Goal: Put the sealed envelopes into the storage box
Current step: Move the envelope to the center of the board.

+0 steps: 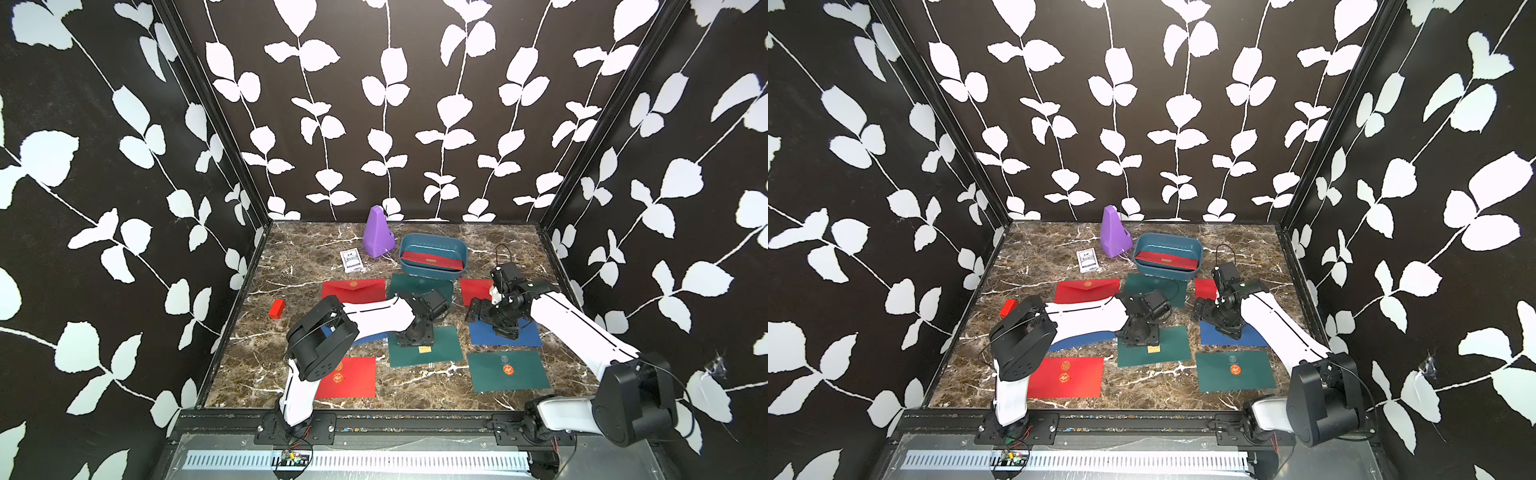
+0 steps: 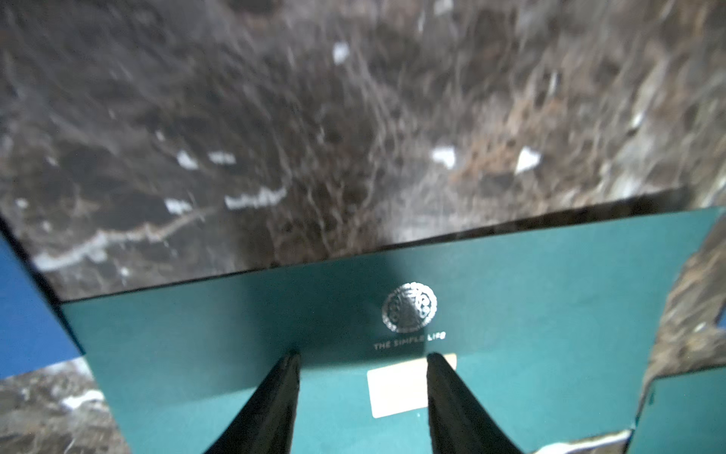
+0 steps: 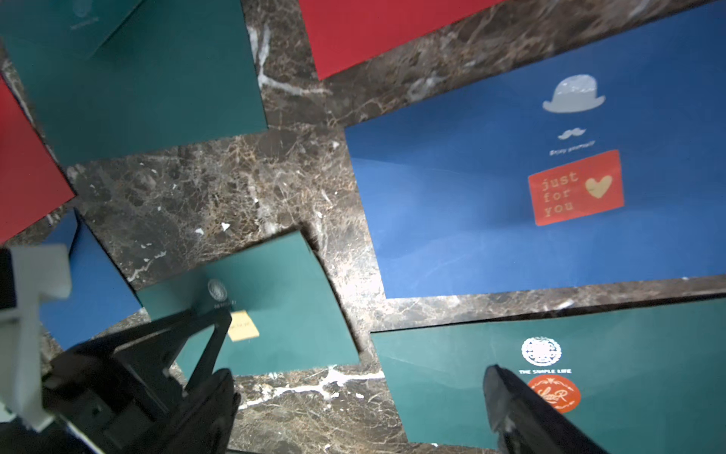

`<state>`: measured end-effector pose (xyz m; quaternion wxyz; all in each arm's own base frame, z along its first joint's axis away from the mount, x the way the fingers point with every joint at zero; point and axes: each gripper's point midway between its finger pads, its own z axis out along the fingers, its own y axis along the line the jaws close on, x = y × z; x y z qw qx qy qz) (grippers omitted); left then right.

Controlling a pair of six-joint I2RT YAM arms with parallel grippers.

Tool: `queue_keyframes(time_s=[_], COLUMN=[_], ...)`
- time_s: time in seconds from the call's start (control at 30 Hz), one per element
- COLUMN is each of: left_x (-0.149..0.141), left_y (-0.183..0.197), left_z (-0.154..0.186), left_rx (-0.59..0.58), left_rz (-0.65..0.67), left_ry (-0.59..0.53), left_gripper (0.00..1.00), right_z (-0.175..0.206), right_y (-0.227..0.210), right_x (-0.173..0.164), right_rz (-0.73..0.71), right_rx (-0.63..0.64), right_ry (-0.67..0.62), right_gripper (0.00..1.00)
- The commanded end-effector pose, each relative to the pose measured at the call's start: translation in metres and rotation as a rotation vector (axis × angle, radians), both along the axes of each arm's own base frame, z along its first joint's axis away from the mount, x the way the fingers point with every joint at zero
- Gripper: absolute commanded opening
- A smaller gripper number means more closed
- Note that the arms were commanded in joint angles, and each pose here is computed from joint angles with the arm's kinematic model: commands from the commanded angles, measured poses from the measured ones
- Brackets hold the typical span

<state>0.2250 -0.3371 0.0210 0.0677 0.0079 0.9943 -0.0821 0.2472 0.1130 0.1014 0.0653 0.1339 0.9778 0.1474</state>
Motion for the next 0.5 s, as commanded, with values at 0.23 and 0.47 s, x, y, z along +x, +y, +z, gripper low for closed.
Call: queue_keyframes(time_s=[0.23, 0.47], left_x=[0.026, 0.037], left_y=[-0.013, 0.016], left_z=[0.060, 0.093], left_rx=[-0.168, -0.140], left_rz=[0.097, 0.101], left_ry=[-0.091, -0.153], left_gripper=[0.57, 0.57], right_z=[-0.015, -0.032], right_y=[0.055, 0.075], right_x=[-0.028, -0.035], right_rz=[0.025, -0.117], right_rx=[0.118, 0.190], right_ry=[0.050, 0.024], right_gripper=[0.90, 0.81])
